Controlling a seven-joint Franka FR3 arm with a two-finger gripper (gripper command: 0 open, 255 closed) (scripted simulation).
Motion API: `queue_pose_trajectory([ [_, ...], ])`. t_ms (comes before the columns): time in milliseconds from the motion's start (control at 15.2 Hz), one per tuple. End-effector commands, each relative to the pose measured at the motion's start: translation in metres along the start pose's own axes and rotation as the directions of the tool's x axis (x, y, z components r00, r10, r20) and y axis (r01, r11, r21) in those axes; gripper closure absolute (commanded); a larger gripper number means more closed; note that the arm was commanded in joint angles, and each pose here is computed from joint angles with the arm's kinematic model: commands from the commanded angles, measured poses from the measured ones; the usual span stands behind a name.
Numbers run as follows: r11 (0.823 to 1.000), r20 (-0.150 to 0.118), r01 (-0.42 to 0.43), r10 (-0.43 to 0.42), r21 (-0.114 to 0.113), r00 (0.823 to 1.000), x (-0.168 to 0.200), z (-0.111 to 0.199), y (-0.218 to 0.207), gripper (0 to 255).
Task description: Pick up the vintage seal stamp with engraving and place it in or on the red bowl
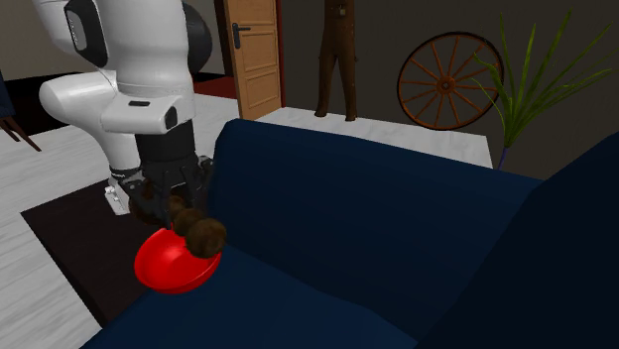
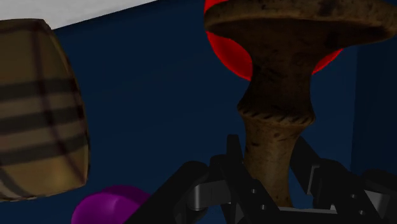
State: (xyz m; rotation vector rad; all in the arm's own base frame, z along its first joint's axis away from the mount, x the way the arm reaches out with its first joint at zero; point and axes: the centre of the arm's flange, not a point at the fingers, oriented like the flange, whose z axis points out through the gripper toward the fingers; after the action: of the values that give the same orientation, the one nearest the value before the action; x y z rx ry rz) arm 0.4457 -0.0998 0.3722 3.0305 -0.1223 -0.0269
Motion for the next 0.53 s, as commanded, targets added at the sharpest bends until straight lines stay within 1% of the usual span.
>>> queue_pose_trajectory([
  [0, 1.000, -0.001, 0.000, 0.000, 0.000, 1.000, -0.028, 0.005, -0.002, 255],
  [396, 1.000, -0.001, 0.000, 0.000, 0.000, 1.000, -0.106, 0.006, -0.010, 255],
  [462, 1.000, -0.001, 0.000, 0.000, 0.000, 1.000, -0.125, 0.007, -0.012, 255],
])
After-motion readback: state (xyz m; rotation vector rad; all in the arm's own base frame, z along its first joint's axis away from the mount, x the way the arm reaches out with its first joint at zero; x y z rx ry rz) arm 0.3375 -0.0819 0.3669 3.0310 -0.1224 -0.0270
